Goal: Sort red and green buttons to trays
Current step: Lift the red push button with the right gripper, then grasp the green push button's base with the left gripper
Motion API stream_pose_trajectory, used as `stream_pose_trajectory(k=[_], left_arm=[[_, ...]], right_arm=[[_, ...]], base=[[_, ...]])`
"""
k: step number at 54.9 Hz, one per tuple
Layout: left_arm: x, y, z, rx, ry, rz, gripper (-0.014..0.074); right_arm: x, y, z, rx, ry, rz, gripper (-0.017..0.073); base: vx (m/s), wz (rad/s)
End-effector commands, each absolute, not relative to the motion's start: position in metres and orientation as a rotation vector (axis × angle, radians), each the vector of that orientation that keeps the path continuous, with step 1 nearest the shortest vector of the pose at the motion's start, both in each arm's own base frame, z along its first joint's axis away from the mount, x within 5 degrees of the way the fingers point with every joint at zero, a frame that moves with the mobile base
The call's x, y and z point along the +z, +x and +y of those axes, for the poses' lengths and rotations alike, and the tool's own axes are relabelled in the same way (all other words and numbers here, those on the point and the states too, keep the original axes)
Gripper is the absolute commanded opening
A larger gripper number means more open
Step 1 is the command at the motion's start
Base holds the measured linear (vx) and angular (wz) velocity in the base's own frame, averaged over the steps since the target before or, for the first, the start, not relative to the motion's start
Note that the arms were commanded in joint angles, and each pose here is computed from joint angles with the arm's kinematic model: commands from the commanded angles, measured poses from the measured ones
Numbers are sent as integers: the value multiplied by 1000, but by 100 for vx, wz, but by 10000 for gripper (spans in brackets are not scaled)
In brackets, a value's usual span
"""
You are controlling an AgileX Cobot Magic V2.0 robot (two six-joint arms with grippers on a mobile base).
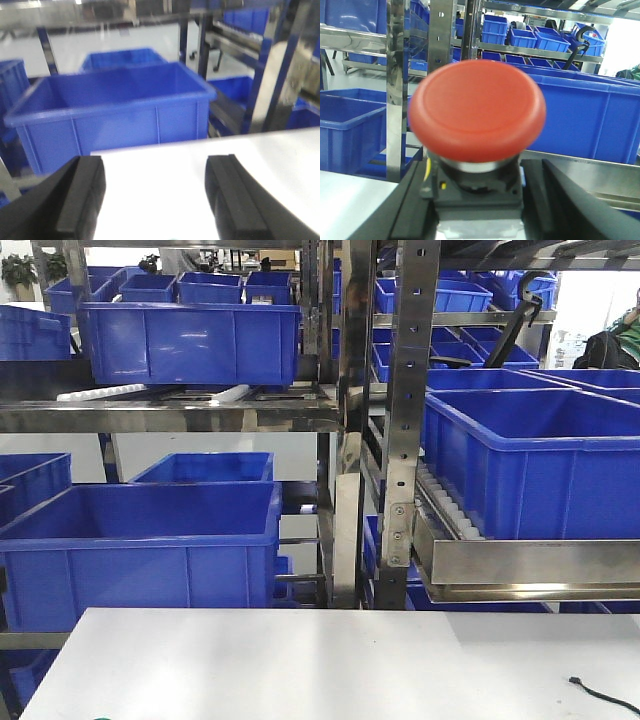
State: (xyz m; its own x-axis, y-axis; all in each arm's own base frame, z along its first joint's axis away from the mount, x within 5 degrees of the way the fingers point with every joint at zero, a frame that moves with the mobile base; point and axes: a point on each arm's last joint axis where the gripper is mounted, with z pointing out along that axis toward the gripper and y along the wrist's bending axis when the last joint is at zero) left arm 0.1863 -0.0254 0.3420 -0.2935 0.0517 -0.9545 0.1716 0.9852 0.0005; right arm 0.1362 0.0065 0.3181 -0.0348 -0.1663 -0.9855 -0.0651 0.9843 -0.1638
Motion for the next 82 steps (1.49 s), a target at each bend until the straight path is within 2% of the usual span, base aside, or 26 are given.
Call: stream_pose_trajectory(k=[1,9,15,29,35,46,57,73,82], left_arm=[[336,185,-25,-130,133,1848,556],[284,179,-22,-141,53,1919,556],[257,173,-15,-111,-28,1882,556],[226,166,-4,-63,-167,1749,551],[219,177,-10,-84,-102,1755,527],[191,197,-31,-182,163,1815,472],[157,211,-37,-256,163,1899,444],[136,224,-42,-328,132,1788,446],[112,226,-42,-354,112,1846,469]], right_arm=[[333,136,11,-57,-217,1520,-9],[332,136,10,-58,-216,1522,-9],[333,136,10,-54,-213,1522,-9],[333,136,10,-52,-211,1522,-9],[333,136,10,-53,-212,1522,-9],[333,136,10,-54,-213,1522,-9],[333,136,10,-54,-214,1522,-9],[333,136,10,-54,-214,1522,-9],[333,136,10,-54,-214,1522,-9]], base=[[0,0],[0,0],[0,0],[0,0],[0,0],[0,0],[0,0],[0,0],[0,0]])
